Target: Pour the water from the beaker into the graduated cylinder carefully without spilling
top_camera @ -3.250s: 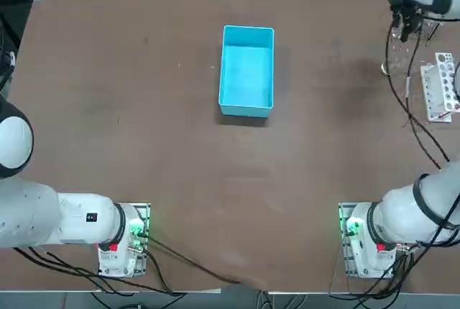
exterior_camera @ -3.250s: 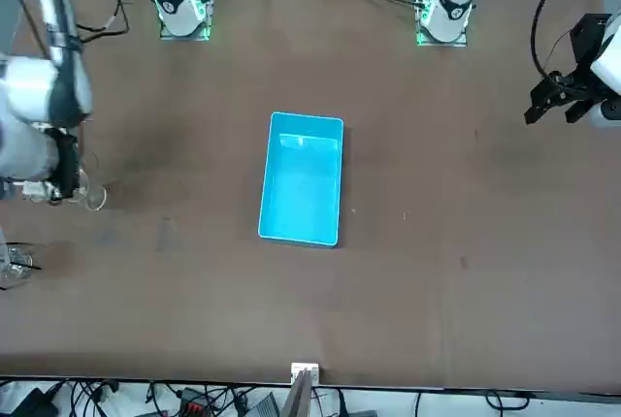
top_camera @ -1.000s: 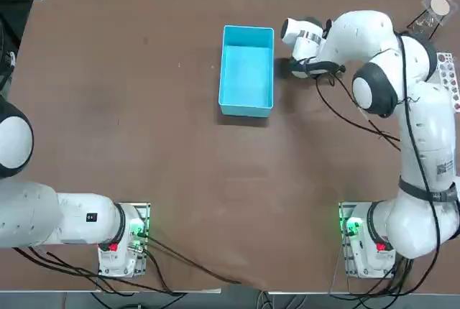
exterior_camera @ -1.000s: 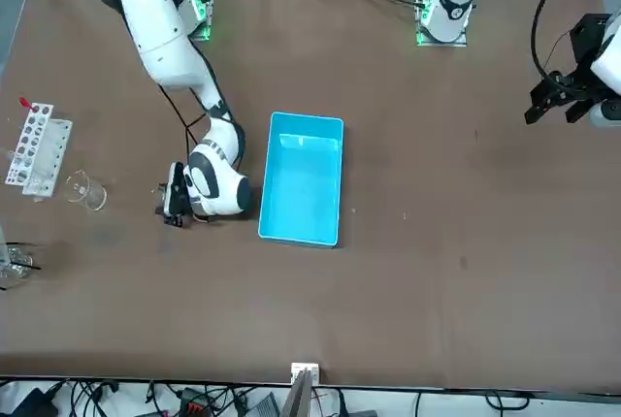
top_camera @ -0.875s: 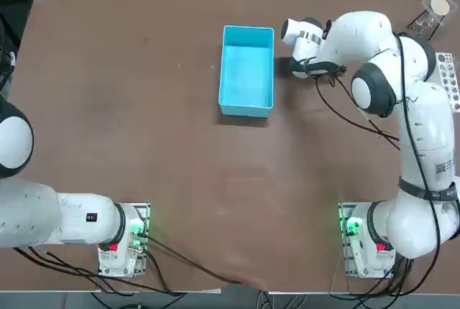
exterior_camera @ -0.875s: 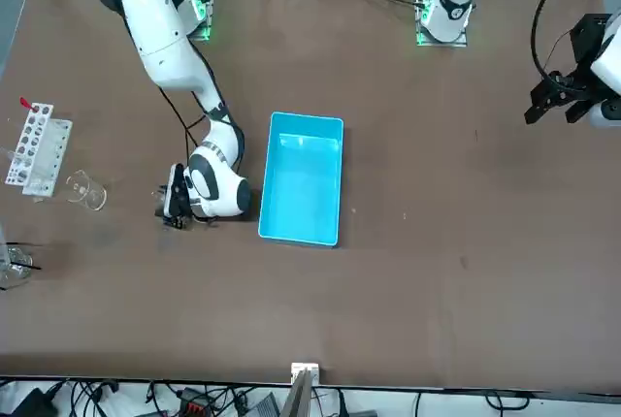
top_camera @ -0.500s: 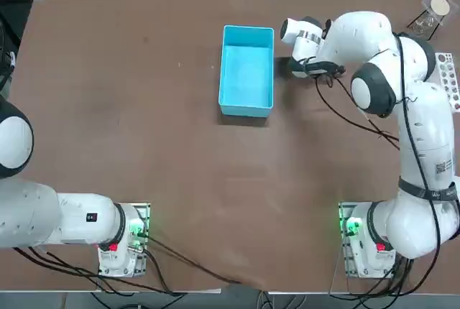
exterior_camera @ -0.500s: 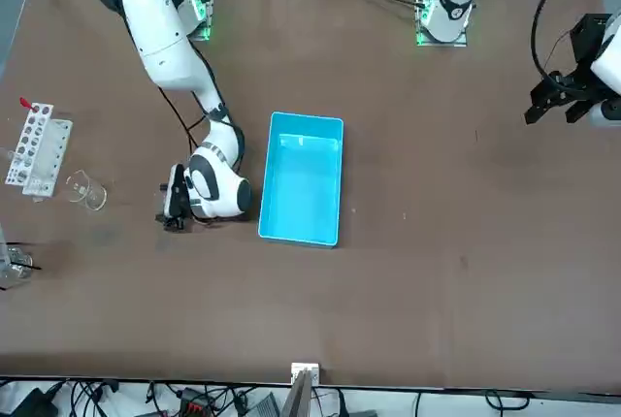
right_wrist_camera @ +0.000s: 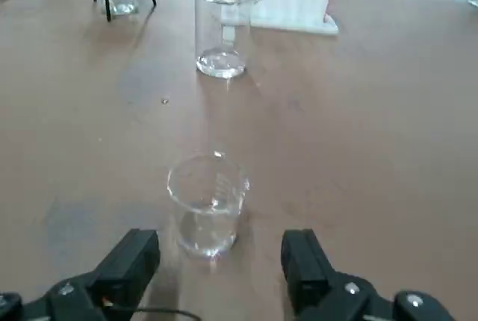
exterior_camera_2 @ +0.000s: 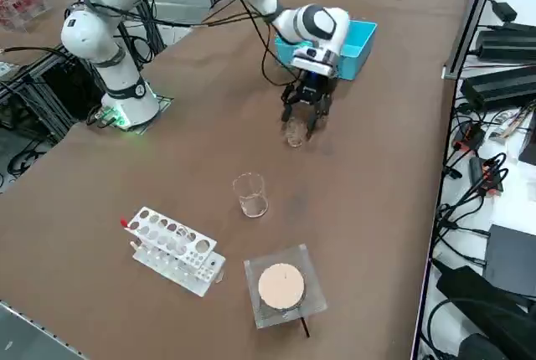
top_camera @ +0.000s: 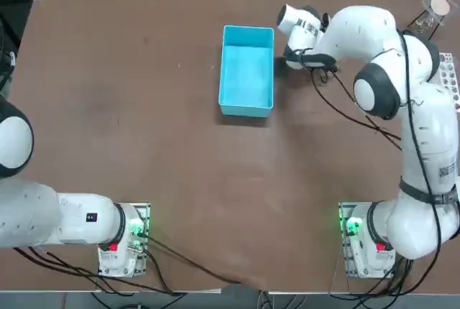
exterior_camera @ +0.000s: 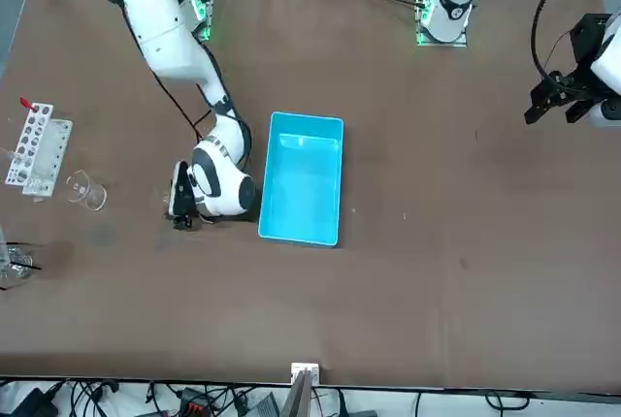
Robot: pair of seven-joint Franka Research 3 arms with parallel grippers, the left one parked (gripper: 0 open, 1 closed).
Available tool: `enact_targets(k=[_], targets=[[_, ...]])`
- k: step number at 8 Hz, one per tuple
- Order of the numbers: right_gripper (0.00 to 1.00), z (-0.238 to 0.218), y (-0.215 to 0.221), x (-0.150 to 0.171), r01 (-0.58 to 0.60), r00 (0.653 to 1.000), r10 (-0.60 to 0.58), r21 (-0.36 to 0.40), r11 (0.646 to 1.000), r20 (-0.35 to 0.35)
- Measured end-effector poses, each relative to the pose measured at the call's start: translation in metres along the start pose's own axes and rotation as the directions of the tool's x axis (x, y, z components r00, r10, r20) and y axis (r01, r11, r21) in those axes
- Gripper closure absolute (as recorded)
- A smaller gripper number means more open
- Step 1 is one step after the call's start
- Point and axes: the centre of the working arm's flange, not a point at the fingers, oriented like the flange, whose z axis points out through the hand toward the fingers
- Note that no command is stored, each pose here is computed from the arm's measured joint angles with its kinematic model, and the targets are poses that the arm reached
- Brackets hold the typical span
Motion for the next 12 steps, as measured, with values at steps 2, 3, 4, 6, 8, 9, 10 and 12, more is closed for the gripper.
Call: enact_targets(k=[2,3,4,6,8,9,10,12], targets=[[0.0,-0.043,0.002,0.03,0.062,0.991,-0.059,-0.019,0.998,0.123],[0.0,-0.066,0.003,0.054,0.121,0.974,-0.117,-0.011,0.993,0.194],[0.0,-0.086,0.005,0.082,0.199,0.948,-0.193,0.001,0.98,0.252],[0.0,-0.104,0.008,0.134,0.384,0.854,-0.37,0.036,0.922,0.364],[0.0,-0.107,0.008,0.193,0.531,0.714,-0.512,0.108,0.841,0.478],[0.0,-0.106,0.008,0.23,0.587,0.625,-0.58,0.176,0.791,0.522],[0.0,-0.103,0.011,0.27,0.636,0.523,-0.648,0.253,0.729,0.554],[0.0,-0.092,0.017,0.35,0.678,0.305,-0.754,0.423,0.601,0.581]])
